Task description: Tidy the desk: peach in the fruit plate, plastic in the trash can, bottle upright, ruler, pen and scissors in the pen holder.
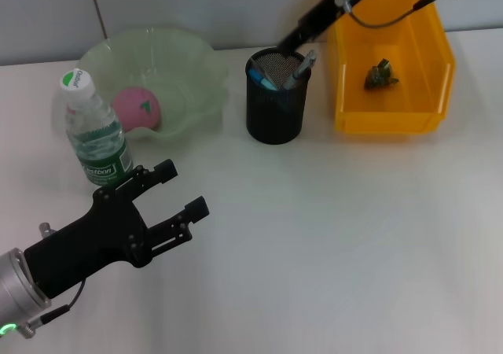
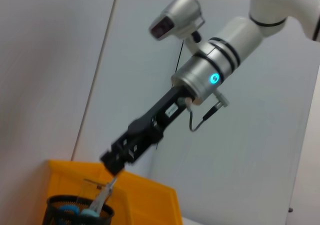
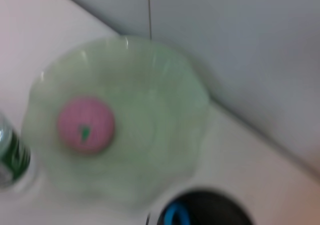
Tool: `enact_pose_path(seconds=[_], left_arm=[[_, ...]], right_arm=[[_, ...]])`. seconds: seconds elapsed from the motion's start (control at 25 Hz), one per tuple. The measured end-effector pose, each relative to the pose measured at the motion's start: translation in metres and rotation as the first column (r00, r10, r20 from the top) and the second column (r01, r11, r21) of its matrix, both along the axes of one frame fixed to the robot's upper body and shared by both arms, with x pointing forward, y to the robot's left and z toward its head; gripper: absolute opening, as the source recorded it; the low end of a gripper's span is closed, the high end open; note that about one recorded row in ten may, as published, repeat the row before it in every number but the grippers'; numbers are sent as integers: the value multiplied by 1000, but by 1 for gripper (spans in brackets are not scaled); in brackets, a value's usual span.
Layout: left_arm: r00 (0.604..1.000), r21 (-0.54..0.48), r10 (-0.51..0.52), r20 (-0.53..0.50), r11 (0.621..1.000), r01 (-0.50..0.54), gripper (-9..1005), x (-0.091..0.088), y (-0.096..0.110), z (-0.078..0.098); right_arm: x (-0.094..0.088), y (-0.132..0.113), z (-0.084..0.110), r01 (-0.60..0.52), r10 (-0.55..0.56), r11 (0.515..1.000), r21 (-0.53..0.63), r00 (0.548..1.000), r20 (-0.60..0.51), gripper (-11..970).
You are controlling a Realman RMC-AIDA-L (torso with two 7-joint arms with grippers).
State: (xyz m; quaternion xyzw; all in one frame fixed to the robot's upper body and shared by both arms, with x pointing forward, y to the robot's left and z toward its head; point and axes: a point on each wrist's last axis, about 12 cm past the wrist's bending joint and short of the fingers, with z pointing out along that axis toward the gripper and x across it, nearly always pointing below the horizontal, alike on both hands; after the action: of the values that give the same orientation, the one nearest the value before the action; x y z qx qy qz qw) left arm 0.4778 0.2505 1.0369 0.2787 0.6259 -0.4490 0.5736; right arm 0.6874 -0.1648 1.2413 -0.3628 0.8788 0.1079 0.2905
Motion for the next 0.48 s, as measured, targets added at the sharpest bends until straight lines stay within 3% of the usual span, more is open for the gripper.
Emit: enact_pose_path(seconds=[0.16,0.24,0.4,0.48], left_arm=[[1000,16,-3,-3,1000,3,815,1,2,-1],[1000,23,-1,-4,1000,1,815,1,4,-1],[1000,39,-15,-7,999,15,818,0,7,-1],[997,69,-73,-24,995,75,820,1,8,0]], right_arm=[[-31,-26,12,-2,-24,990,141,982,186,686],[-52,-41,7,-64,6,970,235,971,240,729],[-99,-71,-20,-231,61,832,504,941,332,747],[-120,-86,-43,-277,55,729,626,935,350,746]])
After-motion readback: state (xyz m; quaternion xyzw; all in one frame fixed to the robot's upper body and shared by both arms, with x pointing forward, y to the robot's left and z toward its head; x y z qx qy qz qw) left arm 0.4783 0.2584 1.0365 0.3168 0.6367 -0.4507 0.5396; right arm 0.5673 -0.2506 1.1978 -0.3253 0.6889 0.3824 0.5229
